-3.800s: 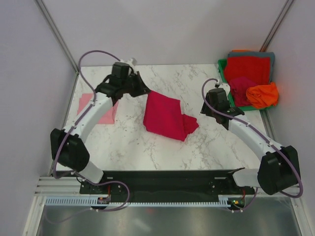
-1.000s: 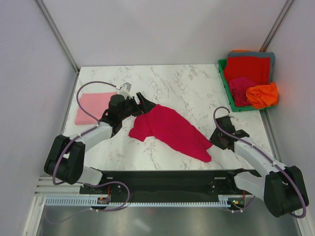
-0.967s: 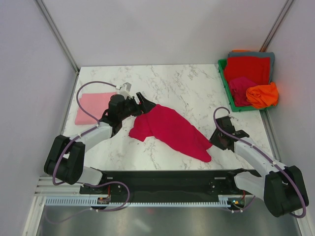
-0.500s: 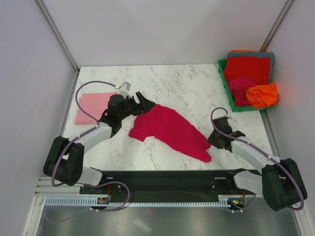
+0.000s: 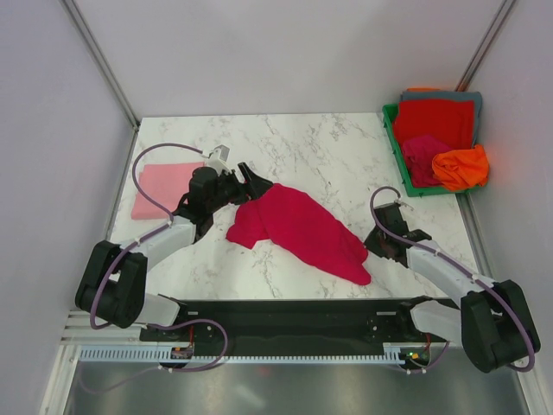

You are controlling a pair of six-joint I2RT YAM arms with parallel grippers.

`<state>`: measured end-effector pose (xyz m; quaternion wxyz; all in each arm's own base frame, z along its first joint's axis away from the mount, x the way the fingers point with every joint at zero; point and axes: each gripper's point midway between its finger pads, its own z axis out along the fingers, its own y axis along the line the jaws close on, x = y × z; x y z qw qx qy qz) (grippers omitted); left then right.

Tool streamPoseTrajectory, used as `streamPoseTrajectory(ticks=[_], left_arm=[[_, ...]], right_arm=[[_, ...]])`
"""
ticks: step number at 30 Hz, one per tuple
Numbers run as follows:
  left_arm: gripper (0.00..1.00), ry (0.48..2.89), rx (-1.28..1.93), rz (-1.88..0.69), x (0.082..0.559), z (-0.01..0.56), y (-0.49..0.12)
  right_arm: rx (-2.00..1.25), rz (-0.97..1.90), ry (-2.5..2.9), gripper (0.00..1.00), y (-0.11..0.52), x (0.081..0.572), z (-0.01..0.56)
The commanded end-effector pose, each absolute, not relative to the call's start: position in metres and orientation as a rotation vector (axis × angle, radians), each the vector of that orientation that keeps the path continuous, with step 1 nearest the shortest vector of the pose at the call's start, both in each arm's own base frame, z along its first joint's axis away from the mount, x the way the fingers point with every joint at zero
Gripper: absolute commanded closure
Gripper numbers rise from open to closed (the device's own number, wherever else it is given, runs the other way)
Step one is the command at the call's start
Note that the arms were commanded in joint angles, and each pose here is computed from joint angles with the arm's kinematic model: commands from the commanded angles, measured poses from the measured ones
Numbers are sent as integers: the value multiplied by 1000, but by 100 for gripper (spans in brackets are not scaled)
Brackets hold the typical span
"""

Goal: Fold and stack the t-shirts
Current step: Flatten the tshirt out

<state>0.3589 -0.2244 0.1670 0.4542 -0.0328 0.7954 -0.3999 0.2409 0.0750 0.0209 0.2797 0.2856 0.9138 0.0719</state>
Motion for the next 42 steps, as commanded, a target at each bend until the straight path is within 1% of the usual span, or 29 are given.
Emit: streamPoseTrajectory(ticks=[1, 4, 5, 7, 8, 9, 10, 13, 14, 15, 16, 18, 19, 20, 22, 23, 26, 27, 28, 29, 30, 31, 33, 34, 36, 37, 39, 40, 42], left_arm=[[9, 1889, -69, -1004, 361, 188, -225], [9, 1886, -70, -1006, 360, 189, -225], [9, 1883, -68, -1003, 360, 189, -224], [9, 1880, -70, -1001, 360, 190, -224], [9, 1880, -68, -1002, 359, 190, -224], [9, 1878, -68, -1002, 360, 190, -224], [9, 1880, -70, -1003, 360, 189, -224], [10, 1879, -67, -1004, 360, 190, -224], [10, 1877, -69, -1004, 360, 190, -224], [10, 1877, -66, -1004, 360, 190, -224], [10, 1877, -69, -1004, 360, 190, -224], [10, 1876, -72, -997, 359, 190, -223], [10, 1874, -73, -996, 359, 190, -223], [10, 1870, -74, -992, 359, 191, -222], [10, 1866, -74, -989, 359, 192, -221], [10, 1864, -77, -987, 358, 192, -220], [10, 1853, -85, -977, 356, 193, -218], [10, 1853, -89, -975, 355, 192, -217], [10, 1846, -89, -976, 355, 194, -216], [10, 1845, -89, -978, 355, 194, -216], [10, 1844, -87, -980, 356, 194, -217], [10, 1846, -84, -983, 355, 193, -218], [10, 1845, -75, -993, 356, 195, -220], [10, 1854, -71, -998, 356, 192, -221], [10, 1854, -40, -1020, 356, 194, -227], [10, 1862, -14, -1031, 354, 193, -234], [10, 1878, 49, -1025, 355, 192, -247], [10, 1897, 101, -1028, 347, 190, -263], [10, 1914, 165, -963, 354, 189, -281]], right_arm=[[727, 227, 2348, 100, 77, 263, 62], [694, 199, 2315, 100, 73, 273, 82], [678, 210, 2275, 100, 74, 285, 103], [662, 168, 2261, 100, 69, 293, 123], [649, 187, 2200, 100, 70, 309, 157], [647, 173, 2195, 100, 67, 312, 170], [637, 207, 2125, 100, 70, 330, 211], [571, 233, 2082, 100, 75, 350, 264], [484, 365, 2010, 100, 94, 359, 317], [409, 416, 1988, 100, 103, 362, 340], [360, 503, 1924, 100, 116, 368, 383], [245, 675, 1909, 100, 144, 359, 420], [197, 737, 1851, 100, 154, 358, 455], [138, 811, 1845, 100, 167, 349, 468], [82, 864, 1797, 100, 173, 334, 496], [78, 864, 1789, 100, 171, 329, 500], [180, 712, 1770, 100, 137, 313, 489], [281, 602, 1706, 100, 106, 300, 493], [338, 514, 1768, 100, 95, 303, 456], [394, 453, 1766, 100, 80, 299, 443], [449, 404, 1717, 100, 61, 282, 442], [525, 276, 1764, 100, 43, 284, 400], [613, 205, 1728, 100, 21, 265, 381], [662, 115, 1750, 100, 7, 261, 351], [735, 115, 1696, 100, -5, 244, 342], [754, 88, 1708, 100, -9, 241, 325], [780, 92, 1671, 100, -15, 232, 321], [785, 79, 1680, 100, -16, 232, 313], [800, 62, 1672, 100, -20, 230, 309]])
